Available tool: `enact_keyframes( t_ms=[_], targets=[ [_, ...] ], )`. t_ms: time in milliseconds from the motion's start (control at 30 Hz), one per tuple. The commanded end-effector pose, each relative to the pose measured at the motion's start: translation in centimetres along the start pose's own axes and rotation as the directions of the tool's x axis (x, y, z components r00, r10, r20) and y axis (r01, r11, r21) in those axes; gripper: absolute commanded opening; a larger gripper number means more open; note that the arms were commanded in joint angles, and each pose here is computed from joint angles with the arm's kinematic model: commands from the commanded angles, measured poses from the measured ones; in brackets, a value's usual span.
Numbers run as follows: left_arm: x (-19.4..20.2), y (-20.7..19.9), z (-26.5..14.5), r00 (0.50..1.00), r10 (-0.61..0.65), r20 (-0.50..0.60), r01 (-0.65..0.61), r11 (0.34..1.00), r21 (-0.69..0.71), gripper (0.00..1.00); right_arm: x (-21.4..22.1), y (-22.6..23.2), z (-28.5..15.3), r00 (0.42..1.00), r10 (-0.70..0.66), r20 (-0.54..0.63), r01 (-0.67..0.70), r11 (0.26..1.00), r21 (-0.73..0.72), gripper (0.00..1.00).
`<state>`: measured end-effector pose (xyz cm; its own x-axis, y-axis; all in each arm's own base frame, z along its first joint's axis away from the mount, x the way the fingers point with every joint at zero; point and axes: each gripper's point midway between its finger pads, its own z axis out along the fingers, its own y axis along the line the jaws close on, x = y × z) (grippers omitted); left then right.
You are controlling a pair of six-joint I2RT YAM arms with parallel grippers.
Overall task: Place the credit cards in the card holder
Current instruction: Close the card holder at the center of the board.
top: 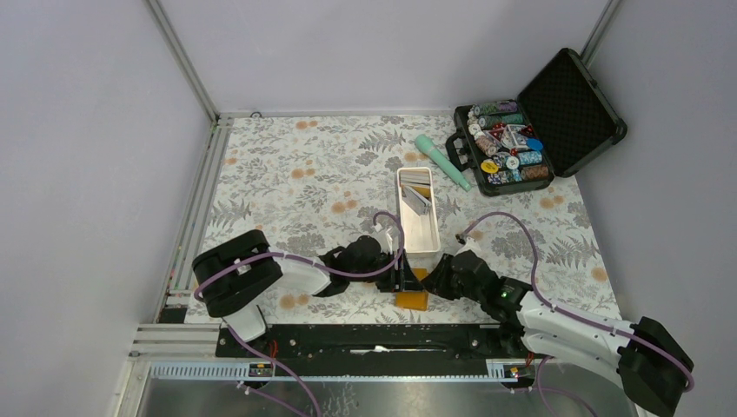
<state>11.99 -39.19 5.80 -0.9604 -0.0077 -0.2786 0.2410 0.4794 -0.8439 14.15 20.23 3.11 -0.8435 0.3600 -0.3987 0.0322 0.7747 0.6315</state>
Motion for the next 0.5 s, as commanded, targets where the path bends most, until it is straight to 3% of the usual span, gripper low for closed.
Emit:
enact_keyframes(
  t_ms=[0, 133, 367, 467],
  targets=[
    [-0.7, -0.5, 0.1, 0.998, 0.042, 0.045, -0.043, 0.999, 0.021, 0.51, -0.4, 1.2, 0.2, 1.0, 0.009, 0.019, -0.008, 0.998, -0.056, 0.17],
    [-1.3, -0.8, -0.7, 0.995, 0.066, 0.079, -0.067, 0.998, 0.01, 0.53, -0.9, 1.3, 0.0, 0.999, 0.023, 0.045, -0.02, 0.998, -0.065, 0.0],
    [-3.5, -1.3, -4.9, 0.972, 0.151, 0.182, -0.138, 0.987, -0.086, 0.73, -2.1, 2.3, -0.9, 0.992, 0.046, 0.121, -0.027, 0.988, -0.152, 0.0],
    [-3.8, -0.9, -5.9, 0.974, 0.136, 0.182, -0.117, 0.987, -0.113, 0.75, -2.5, 3.0, -1.5, 0.988, 0.057, 0.147, -0.025, 0.977, -0.212, 0.0]
  ],
)
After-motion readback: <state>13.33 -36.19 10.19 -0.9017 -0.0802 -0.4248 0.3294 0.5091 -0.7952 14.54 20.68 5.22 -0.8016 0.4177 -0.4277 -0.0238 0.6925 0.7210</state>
